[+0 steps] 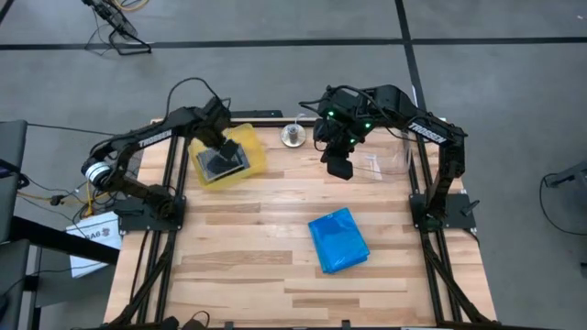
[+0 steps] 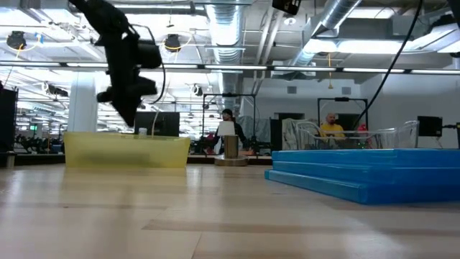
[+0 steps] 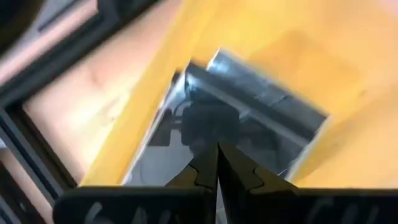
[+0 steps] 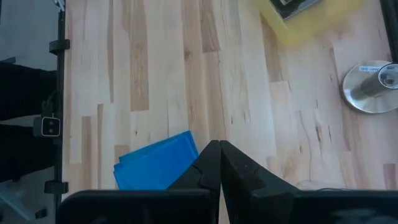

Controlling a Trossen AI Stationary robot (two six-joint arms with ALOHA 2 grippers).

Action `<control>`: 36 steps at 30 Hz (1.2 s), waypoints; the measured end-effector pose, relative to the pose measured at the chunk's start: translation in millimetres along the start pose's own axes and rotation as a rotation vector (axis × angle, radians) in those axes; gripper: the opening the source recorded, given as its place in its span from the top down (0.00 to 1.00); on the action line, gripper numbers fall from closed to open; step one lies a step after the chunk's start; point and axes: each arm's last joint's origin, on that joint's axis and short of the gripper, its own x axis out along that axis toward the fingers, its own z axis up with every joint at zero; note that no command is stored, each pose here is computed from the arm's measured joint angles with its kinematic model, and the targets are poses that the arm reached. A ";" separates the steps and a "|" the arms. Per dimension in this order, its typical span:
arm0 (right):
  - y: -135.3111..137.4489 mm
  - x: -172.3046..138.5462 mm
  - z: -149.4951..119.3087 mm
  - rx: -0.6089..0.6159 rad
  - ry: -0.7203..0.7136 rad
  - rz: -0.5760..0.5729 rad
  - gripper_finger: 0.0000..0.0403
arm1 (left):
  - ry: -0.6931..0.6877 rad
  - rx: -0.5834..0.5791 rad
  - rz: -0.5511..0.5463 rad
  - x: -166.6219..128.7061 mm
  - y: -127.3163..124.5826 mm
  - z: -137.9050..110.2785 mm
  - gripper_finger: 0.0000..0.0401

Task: Pick & place jewel cases by type
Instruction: Put the black CD case into the yellow bin

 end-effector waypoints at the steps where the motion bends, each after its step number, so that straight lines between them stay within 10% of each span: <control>1: 0.0 0.1 0.0 0.000 0.000 0.000 1.00 | -0.014 -0.002 -0.011 -3.7 -0.4 3.4 1.00; 11: -0.1 0.1 0.2 0.000 -0.002 -0.001 1.00 | -0.130 0.066 -0.184 13.7 -34.3 27.2 1.00; 36: -0.4 0.2 2.5 0.020 -0.024 -0.004 1.00 | -0.015 0.439 -0.051 82.2 -75.6 37.4 1.00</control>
